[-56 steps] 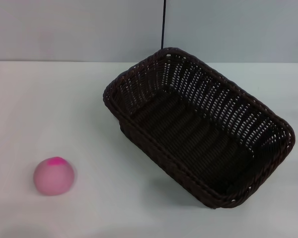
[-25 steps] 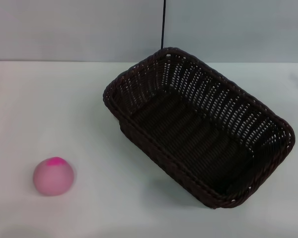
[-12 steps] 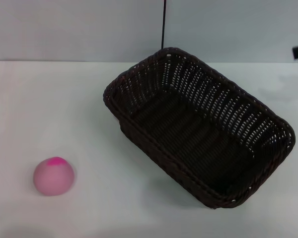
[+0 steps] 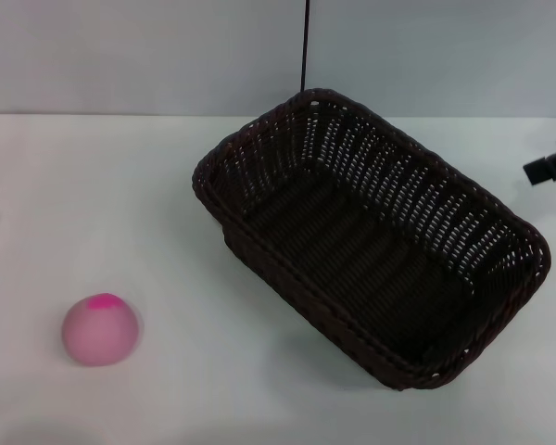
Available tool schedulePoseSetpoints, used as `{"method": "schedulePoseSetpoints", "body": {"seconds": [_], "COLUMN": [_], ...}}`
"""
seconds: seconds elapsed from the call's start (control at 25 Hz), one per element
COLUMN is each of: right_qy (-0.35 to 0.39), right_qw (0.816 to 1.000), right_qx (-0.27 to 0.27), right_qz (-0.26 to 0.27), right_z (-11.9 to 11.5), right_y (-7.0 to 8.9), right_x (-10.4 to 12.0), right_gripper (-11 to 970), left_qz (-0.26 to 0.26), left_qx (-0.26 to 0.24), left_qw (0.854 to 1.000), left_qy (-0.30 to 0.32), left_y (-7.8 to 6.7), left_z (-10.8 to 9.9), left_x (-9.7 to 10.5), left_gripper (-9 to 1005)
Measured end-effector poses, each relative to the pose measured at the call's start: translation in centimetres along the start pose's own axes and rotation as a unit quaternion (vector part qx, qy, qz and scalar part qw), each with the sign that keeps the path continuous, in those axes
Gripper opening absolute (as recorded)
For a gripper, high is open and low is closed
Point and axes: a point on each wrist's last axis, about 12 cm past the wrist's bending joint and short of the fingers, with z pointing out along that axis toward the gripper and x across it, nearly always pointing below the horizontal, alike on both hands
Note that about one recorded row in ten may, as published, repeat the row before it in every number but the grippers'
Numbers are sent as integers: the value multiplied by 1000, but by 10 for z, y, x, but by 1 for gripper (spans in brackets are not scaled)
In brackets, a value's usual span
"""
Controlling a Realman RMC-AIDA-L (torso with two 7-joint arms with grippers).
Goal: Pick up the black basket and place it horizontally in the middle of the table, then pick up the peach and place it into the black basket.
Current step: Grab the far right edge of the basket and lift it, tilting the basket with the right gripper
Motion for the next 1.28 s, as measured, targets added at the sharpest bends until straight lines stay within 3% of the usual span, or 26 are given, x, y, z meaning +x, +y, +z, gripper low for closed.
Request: {"method": "schedulePoseSetpoints", "body": {"seconds": [0.6, 1.28], "right_qy": [50, 86], "right_qw": [998, 994], "right_qx": [-31, -33], "right_qz": [25, 63], "right_z": [34, 52], "right_y": [10, 8], "right_x": [20, 32], "right_gripper": [832, 830], "left_qz": [-3, -4], "left_qx": [4, 1], "left_qw": [1000, 999], "left_qy": [22, 32], "left_y": [-2, -2], "left_z": [3, 5], "left_x": [6, 9], "left_gripper": [829, 819]}}
